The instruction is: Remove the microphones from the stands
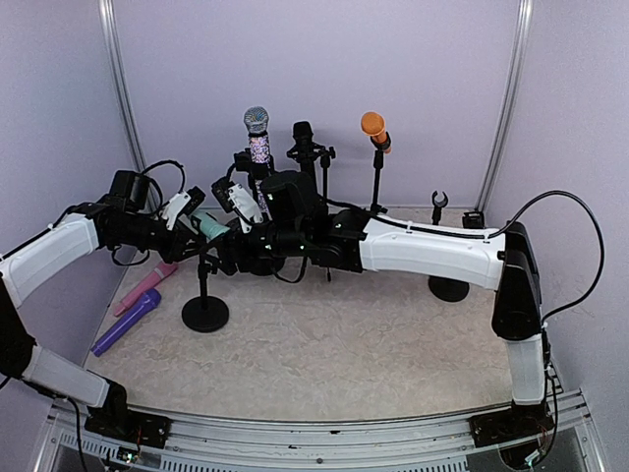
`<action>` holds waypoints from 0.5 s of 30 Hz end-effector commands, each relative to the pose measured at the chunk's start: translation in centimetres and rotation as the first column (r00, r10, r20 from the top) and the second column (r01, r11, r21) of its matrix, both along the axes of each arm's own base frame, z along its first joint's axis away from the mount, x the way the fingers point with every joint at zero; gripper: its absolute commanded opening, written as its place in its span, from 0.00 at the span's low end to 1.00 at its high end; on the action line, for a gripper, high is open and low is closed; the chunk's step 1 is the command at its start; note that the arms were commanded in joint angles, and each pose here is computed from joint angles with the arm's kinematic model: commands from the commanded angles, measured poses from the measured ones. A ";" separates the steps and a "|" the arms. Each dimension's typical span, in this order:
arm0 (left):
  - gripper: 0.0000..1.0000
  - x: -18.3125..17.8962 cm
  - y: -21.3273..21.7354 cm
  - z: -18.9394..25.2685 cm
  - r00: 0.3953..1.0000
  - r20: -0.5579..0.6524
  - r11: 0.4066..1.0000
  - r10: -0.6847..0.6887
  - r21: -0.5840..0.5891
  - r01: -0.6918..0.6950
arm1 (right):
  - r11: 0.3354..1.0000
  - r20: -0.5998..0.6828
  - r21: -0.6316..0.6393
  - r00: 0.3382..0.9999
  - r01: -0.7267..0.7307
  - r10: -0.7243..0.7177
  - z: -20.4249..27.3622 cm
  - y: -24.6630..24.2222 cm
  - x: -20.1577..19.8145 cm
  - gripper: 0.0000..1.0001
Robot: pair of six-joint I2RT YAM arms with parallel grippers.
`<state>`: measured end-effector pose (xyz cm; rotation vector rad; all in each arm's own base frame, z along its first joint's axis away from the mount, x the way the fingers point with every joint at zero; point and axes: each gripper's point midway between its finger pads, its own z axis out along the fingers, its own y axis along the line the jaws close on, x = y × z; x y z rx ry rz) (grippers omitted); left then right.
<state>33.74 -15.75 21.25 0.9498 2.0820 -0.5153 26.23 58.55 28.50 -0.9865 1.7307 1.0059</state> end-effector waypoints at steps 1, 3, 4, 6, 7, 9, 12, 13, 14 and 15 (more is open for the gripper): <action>0.00 0.0 -0.9 1.5 0.994 0.103 1.000 -0.030 -0.003 0.030 | 0.999 -0.001 0.018 0.999 0.045 -0.045 0.7 -0.2 0.1 0.64; 0.00 -0.1 -0.9 1.3 0.994 0.104 0.999 -0.033 0.002 0.033 | 0.998 0.004 0.028 0.999 0.051 -0.051 1.0 -0.2 0.1 0.54; 0.00 -0.1 -0.9 1.2 0.994 0.104 1.000 -0.031 0.004 0.031 | 0.998 0.006 0.031 0.998 0.057 -0.058 1.2 -0.2 0.2 0.47; 0.00 -0.1 -0.8 1.0 0.994 0.108 0.999 -0.032 0.014 0.030 | 0.997 0.003 0.037 0.998 0.067 -0.067 1.4 -0.3 0.3 0.35; 0.00 0.0 -0.7 0.8 0.994 0.110 0.999 -0.028 0.021 0.026 | 0.997 0.002 0.038 0.997 0.071 -0.071 1.4 -0.4 0.3 0.29; 0.00 0.1 -0.4 0.6 0.992 0.124 0.999 -0.024 0.041 0.019 | 0.996 0.007 0.041 0.997 0.078 -0.078 1.6 -0.6 0.0 0.22; 0.00 0.4 0.2 0.2 0.989 0.145 0.997 -0.010 0.076 -0.001 | 0.995 0.021 0.047 0.996 0.091 -0.092 2.1 -1.3 -0.4 0.14; 0.00 0.5 0.4 0.1 0.988 0.154 0.996 -0.006 0.087 -0.007 | 0.994 0.025 0.051 0.995 0.098 -0.099 2.3 -1.5 -0.5 0.12; 0.00 0.7 0.5 0.1 0.986 0.168 0.995 -0.001 0.099 -0.016 | 0.993 0.030 0.055 0.994 0.103 -0.105 2.6 -1.9 -0.6 0.11; 0.00 0.9 0.7 0.0 0.984 0.178 0.994 0.005 0.109 -0.025 | 0.993 0.035 0.058 0.993 0.107 -0.109 2.9 -2.3 -0.8 0.09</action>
